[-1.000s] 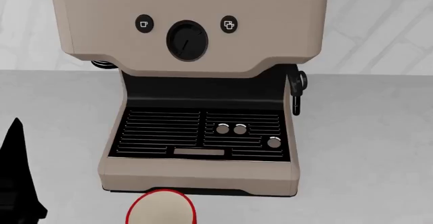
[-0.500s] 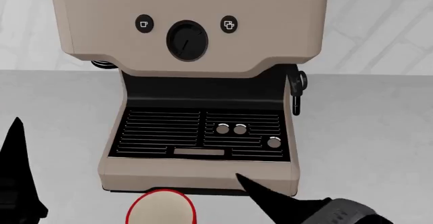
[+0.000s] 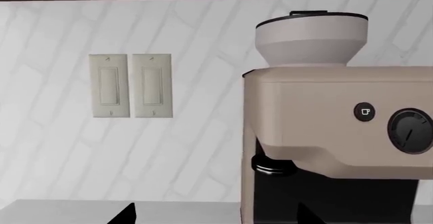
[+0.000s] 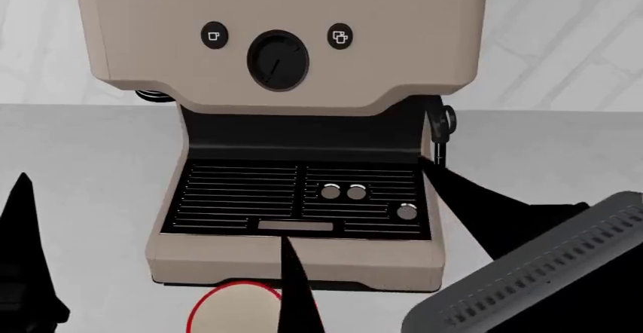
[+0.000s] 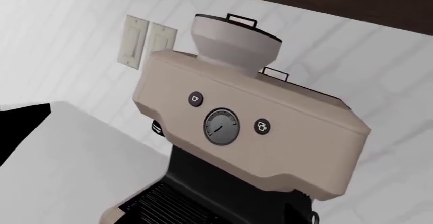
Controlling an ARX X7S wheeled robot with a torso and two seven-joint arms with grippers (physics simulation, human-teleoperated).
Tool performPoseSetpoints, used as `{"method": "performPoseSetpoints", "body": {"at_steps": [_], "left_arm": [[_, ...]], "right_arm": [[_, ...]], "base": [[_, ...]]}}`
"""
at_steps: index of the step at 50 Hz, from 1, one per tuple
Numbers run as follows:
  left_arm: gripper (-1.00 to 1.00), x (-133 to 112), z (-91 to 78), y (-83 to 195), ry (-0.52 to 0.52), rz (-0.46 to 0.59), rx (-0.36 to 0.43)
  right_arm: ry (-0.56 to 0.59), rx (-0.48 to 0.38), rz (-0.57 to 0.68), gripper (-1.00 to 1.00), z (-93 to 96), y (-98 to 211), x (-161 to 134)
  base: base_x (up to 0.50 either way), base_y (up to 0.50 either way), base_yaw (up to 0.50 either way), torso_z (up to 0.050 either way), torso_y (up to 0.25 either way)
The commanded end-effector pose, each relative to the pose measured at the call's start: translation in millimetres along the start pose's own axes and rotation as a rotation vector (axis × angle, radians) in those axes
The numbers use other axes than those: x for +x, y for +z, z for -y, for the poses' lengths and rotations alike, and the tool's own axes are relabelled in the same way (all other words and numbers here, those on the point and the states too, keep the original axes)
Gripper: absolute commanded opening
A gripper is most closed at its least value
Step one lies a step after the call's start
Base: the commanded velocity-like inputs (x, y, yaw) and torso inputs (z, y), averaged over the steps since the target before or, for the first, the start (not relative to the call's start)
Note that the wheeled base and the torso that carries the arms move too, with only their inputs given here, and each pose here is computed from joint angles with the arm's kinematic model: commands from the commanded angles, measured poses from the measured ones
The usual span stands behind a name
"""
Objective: Pick the mug from under the coffee machine dispenser and place it on the counter.
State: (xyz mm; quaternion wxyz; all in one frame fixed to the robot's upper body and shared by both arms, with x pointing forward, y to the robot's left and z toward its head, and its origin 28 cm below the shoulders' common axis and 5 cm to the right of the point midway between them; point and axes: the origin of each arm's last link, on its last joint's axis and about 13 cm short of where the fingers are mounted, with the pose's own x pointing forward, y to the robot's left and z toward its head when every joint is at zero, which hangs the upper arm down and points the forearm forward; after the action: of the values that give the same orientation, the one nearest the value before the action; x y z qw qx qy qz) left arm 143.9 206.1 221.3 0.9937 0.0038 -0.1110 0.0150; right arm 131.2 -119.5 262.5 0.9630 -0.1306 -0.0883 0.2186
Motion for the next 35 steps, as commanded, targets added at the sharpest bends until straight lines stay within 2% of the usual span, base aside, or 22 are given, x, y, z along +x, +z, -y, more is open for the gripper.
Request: {"method": "performPoseSetpoints", "body": {"at_steps": [1,35], "left_arm": [[1.0,0.4,0.7,0.2,-0.003,0.001,-0.001],[1.0,-4.9,-5.6,8.0,0.026,0.019,0.019]], "right_arm": [[-0.031,0.013,0.027,1.0,7.5,7.7,0.8],[-0.181,0.101,0.055,1.0,20.1,8.0,4.8]], "base": [[0.0,0.0,0.0,0.0,0.0],[0.0,0.0,0.0,0.0,0.0]]}}
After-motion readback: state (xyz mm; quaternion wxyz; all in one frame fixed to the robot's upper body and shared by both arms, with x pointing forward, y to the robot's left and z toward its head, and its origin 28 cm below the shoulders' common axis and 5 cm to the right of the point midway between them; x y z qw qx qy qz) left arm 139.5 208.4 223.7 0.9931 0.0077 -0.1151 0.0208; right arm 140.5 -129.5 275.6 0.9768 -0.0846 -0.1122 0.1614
